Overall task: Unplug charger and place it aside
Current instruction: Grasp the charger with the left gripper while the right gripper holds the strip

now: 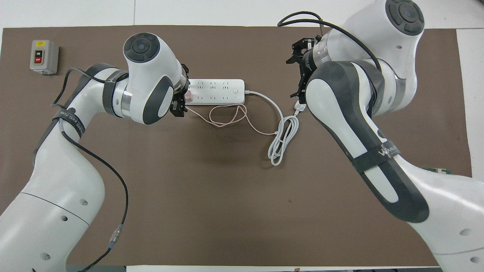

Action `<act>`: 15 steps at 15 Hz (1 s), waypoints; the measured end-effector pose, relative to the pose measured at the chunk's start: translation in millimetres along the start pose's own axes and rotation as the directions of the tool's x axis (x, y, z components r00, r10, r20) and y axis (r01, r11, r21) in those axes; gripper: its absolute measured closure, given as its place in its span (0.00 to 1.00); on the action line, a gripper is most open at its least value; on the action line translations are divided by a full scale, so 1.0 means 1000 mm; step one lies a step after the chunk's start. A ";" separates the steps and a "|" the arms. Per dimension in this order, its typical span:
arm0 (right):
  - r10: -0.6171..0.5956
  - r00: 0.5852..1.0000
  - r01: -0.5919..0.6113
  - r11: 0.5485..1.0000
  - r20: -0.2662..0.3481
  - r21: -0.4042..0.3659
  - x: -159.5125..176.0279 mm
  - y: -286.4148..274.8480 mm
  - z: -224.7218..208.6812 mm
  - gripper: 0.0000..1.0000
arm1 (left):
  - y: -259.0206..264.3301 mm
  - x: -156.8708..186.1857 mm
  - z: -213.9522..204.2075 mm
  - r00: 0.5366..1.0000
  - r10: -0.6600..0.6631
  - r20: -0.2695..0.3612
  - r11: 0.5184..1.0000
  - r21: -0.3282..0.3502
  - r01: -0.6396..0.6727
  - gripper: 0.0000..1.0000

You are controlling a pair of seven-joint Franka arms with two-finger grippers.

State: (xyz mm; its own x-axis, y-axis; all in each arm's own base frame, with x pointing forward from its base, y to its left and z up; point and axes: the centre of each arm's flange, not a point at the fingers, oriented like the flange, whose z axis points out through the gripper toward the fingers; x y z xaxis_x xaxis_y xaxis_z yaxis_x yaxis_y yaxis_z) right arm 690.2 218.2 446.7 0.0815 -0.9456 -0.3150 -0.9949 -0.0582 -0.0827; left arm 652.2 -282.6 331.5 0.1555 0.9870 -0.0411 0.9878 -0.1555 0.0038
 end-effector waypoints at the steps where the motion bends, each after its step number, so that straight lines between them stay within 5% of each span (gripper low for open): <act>1: 0.025 1.000 -0.025 1.000 0.016 0.012 0.000 -0.009 0.012 0.01 | 0.000 0.000 0.000 1.000 -0.004 0.001 1.000 -0.003 0.004 0.19; 6: 0.034 0.997 -0.033 0.999 0.070 -0.022 -0.033 -0.010 0.071 0.01 | 0.001 -0.001 -0.002 1.000 -0.008 0.004 1.000 -0.016 0.008 0.96; 15: -0.037 0.996 0.045 0.994 0.082 -0.102 -0.084 -0.002 0.152 0.01 | 0.000 0.000 -0.001 1.000 -0.013 0.006 1.000 -0.023 0.013 0.99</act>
State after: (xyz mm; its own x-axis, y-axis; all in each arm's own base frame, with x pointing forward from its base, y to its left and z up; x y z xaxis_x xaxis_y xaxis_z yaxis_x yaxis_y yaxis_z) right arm 694.3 345.9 330.0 0.1226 -0.9134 -0.3881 -0.9911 -0.1331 0.0001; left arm 651.9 -282.8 332.8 0.1430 0.9886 -0.0467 0.9895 -0.1419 0.0265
